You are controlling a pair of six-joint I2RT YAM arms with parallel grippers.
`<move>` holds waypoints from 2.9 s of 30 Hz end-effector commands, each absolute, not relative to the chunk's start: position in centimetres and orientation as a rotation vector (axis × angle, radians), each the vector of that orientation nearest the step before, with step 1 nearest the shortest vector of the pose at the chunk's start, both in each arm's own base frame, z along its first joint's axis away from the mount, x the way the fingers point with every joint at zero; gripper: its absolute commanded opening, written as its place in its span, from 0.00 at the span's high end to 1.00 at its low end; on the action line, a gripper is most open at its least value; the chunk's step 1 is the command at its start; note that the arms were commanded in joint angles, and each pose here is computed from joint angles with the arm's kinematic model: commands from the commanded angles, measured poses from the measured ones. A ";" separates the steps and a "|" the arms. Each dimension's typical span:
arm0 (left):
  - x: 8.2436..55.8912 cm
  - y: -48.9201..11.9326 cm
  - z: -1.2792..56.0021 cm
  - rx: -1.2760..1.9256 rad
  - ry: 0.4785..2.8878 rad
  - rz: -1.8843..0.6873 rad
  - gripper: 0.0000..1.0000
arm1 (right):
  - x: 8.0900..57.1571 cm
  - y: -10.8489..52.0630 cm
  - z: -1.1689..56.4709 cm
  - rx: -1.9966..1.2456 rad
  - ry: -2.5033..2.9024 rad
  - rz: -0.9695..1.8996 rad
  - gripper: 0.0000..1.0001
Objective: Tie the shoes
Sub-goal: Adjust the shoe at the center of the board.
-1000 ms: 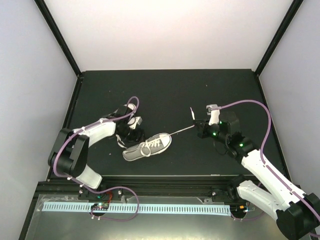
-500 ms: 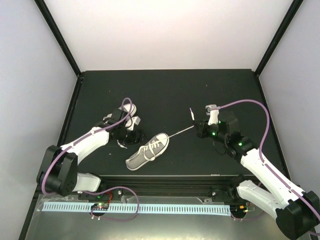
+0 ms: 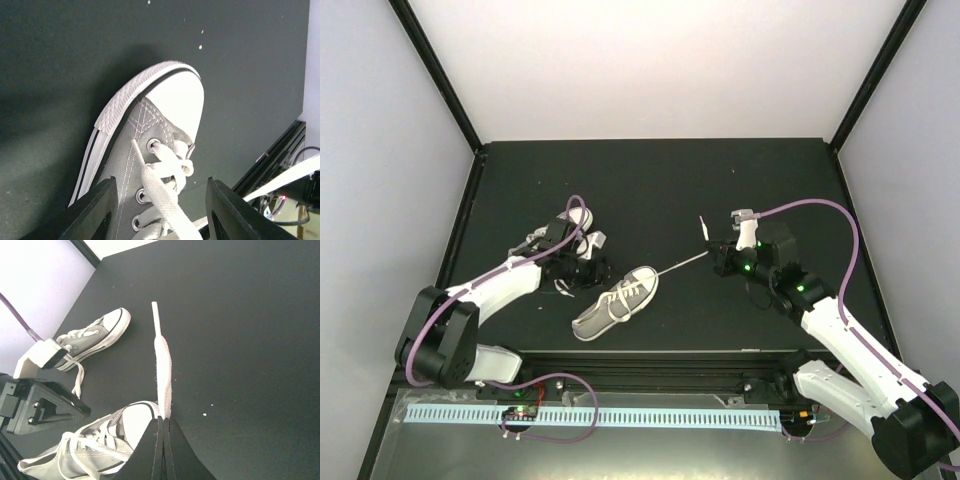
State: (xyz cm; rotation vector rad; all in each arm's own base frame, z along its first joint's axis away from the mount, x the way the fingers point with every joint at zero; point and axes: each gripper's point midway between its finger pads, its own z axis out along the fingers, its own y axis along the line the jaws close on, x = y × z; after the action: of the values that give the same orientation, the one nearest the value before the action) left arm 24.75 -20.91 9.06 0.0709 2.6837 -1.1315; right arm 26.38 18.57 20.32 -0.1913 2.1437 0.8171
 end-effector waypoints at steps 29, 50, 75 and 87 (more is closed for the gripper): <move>24.3 -17.4 5.2 0.043 2.795 -0.772 0.98 | 22.7 26.3 10.8 -0.345 2.458 1.031 0.98; 19.3 -25.0 3.5 0.170 2.829 -1.152 0.98 | 25.0 30.9 6.4 -0.342 2.553 1.026 0.98; 24.9 -21.2 7.9 0.104 2.643 -0.829 0.98 | 23.6 22.1 9.2 -0.168 2.471 0.668 0.98; 28.0 -18.4 19.3 0.261 2.294 -0.920 0.98 | 26.5 15.9 20.0 -0.086 2.182 0.448 0.98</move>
State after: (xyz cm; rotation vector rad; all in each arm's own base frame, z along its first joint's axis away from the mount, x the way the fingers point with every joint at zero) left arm 28.54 -17.34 17.40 0.0847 2.3265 -0.8617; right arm 26.03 17.64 18.05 -0.0541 2.2215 0.5819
